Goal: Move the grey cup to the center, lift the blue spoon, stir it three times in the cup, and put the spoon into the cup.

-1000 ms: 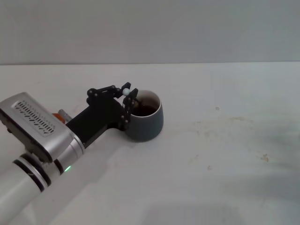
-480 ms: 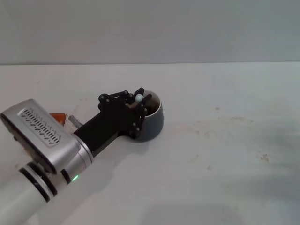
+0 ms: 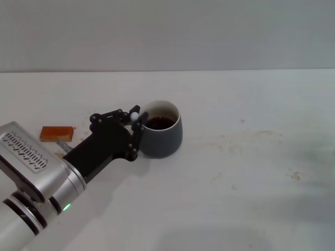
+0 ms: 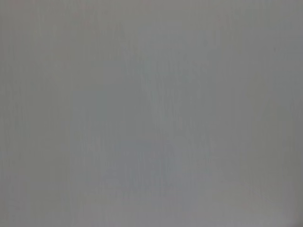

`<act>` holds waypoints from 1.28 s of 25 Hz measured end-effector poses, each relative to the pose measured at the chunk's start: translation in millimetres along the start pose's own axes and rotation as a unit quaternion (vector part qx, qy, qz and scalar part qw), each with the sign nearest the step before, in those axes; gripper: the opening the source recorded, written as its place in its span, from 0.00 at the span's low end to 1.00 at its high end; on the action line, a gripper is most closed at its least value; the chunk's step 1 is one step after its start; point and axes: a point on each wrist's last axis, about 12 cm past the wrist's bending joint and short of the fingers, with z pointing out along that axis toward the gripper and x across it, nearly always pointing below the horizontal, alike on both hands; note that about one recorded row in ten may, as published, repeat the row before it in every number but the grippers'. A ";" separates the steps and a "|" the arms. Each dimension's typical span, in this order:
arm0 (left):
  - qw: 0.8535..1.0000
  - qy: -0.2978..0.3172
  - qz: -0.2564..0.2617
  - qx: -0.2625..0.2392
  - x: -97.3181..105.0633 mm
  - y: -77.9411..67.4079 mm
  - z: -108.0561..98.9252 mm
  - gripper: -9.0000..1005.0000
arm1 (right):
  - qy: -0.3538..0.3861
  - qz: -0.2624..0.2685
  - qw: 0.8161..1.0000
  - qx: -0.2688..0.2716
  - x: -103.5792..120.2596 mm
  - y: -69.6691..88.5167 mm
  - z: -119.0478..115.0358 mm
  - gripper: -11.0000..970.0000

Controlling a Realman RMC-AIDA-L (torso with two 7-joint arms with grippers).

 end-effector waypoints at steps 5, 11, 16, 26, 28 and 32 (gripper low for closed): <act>1.000 0.006 0.005 -0.013 3.1 9.1 2.7 0.17 | 0.000 0.000 1.000 0.000 -0.1 0.0 0.1 0.01; 1.000 0.005 -0.003 -0.025 3.8 10.1 7.9 0.20 | -0.002 0.000 1.000 0.000 -0.5 -0.1 -0.1 0.01; 0.999 0.004 -0.011 -0.035 4.2 8.8 8.1 0.22 | -0.003 0.000 1.000 0.000 -0.5 -0.6 -0.8 0.01; 0.991 -0.066 -0.058 -0.097 -6.1 19.0 -8.5 0.51 | -0.003 0.002 1.000 0.003 0.8 -1.6 -4.4 0.01; 0.986 -0.087 -0.072 -0.119 -8.0 25.7 -16.4 0.59 | -0.004 0.001 1.000 0.004 0.9 -2.1 -5.3 0.01; 0.978 -0.111 -0.088 -0.155 -7.0 38.9 -32.4 0.67 | -0.024 -0.004 1.000 -0.005 -1.6 -2.1 -12.2 0.01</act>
